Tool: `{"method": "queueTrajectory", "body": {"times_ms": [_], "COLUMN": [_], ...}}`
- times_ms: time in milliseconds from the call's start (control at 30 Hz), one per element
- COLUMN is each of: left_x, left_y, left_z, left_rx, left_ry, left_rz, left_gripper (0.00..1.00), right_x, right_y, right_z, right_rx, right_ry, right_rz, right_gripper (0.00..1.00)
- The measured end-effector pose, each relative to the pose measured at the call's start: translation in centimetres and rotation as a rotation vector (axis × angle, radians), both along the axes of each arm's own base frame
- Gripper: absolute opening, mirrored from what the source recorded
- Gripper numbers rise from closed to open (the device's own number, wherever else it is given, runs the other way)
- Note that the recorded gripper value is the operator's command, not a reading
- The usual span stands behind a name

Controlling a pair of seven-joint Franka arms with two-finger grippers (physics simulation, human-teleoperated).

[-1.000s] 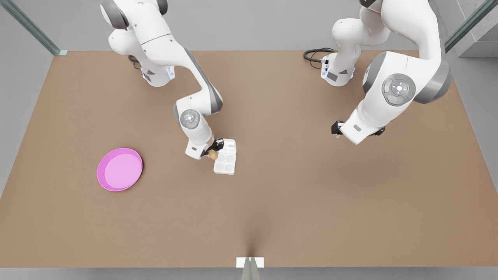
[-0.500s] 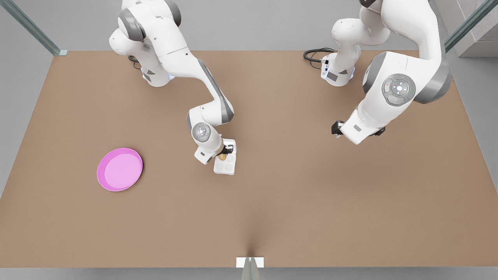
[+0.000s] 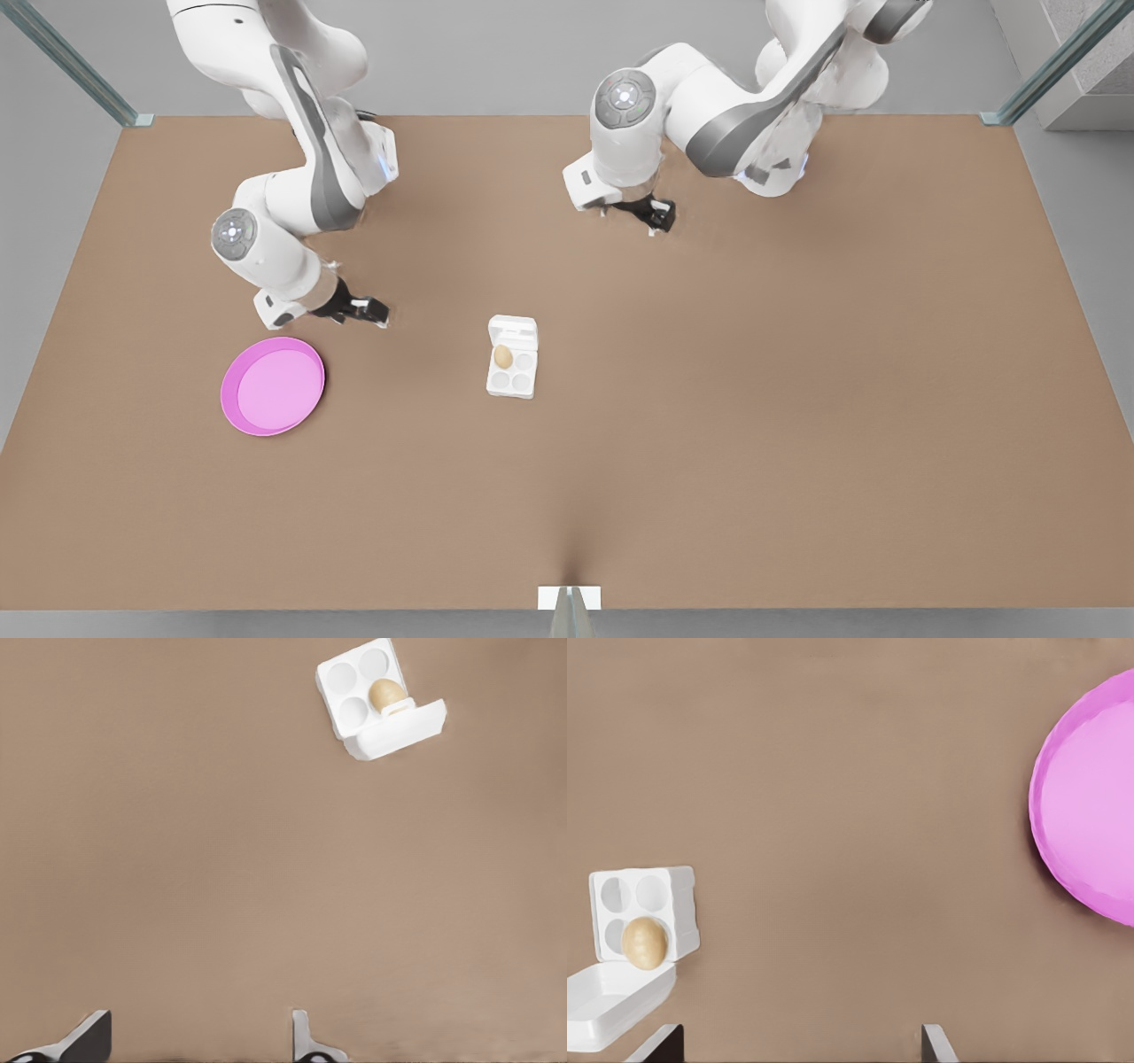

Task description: Pack egg into the box and close the box lid

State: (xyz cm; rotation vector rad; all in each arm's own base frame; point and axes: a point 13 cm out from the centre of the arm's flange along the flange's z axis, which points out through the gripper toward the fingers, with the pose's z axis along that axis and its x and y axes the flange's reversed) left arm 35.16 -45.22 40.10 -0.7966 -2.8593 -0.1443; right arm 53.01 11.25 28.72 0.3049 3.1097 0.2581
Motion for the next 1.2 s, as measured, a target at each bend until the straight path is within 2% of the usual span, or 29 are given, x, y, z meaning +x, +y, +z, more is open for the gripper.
{"method": "queueTrajectory", "body": {"times_ms": [33,67,100,133,200,267,333,367,433,467,533,700,867,900,933,1000,1033,1067,1100,1133,1167,1200], "left_x": [-3.8,-6.0,-6.6,-5.9,-2.3,1.1,1.8,2.1,5.1,6.8,10.0,14.3,19.4,21.7,25.2,33.8,36.0,36.4,34.0,28.4,24.5,22.7], "left_y": [-3.5,-6.2,-7.8,-8.4,-8.1,-7.5,-8.1,-8.6,-9.0,-9.1,-9.9,-11.1,-9.5,-8.6,-4.9,12.4,21.8,28.8,34.9,38.7,40.4,41.4], "left_z": [-1.9,-5.4,-9.5,-13.9,-21.2,-26.4,-30.1,-31.4,-32.1,-32.1,-31.0,-27.2,-23.7,-19.6,-13.9,-3.4,-1.2,0.5,3.1,4.0,4.0,3.5], "left_rx": [0.0,0.016,0.038,0.066,0.096,0.112,0.104,0.092,0.056,0.037,-0.012,-0.097,-0.149,-0.171,-0.182,-0.131,-0.08,-0.05,0.013,0.061,0.062,0.048], "left_ry": [0.009,0.02,0.025,0.029,0.0,-0.055,-0.102,-0.121,-0.18,-0.208,-0.256,-0.323,-0.354,-0.374,-0.41,-0.486,-0.487,-0.456,-0.445,-0.401,-0.345,-0.296], "left_rz": [-0.049,-0.078,-0.08,-0.06,0.022,0.091,0.119,0.133,0.197,0.235,0.306,0.441,0.581,0.629,0.699,0.907,1.002,1.067,1.13,1.158,1.169,1.173], "left_gripper": [1.0,1.0,1.0,1.0,1.0,1.0,1.0,1.0,1.0,1.0,1.0,1.0,1.0,1.0,1.0,1.0,1.0,1.0,1.0,1.0,1.0,1.0], "right_x": [3.5,6.7,7.6,7.4,4.7,1.4,-0.2,0.6,4.1,6.8,8.8,8.3,9.3,9.4,9.6,9.8,9.9,9.9,10.0,10.0,10.1,10.1], "right_y": [-5.4,-10.9,-16.1,-21.1,-30.0,-36.2,-37.0,-35.1,-26.0,-20.7,-15.4,-16.2,-16.3,-16.3,-16.4,-16.5,-16.5,-16.5,-16.5,-16.6,-16.7,-16.7], "right_z": [3.9,9.0,13.6,17.4,20.9,21.1,20.1,20.0,18.7,18.3,17.4,17.5,16.1,16.2,16.2,16.3,16.3,16.3,16.3,16.2,16.2,16.1], "right_rx": [-0.043,-0.084,-0.113,-0.136,-0.165,-0.158,-0.14,-0.134,-0.128,-0.132,-0.135,-0.134,-0.137,-0.139,-0.14,-0.142,-0.143,-0.143,-0.144,-0.145,-0.145,-0.146], "right_ry": [-0.05,-0.103,-0.137,-0.155,-0.128,-0.067,-0.002,0.017,0.053,0.049,0.055,0.073,0.066,0.059,0.053,0.043,0.04,0.037,0.034,0.032,0.031,0.03], "right_rz": [-0.046,-0.095,-0.144,-0.196,-0.301,-0.385,-0.38,-0.33,-0.136,-0.03,0.081,0.107,0.135,0.14,0.142,0.149,0.152,0.155,0.158,0.161,0.163,0.165], "right_gripper": [1.0,1.0,1.0,1.0,1.0,1.0,1.0,1.0,1.0,1.0,1.0,1.0,1.0,1.0,1.0,1.0,1.0,1.0,1.0,1.0,1.0,1.0]}}
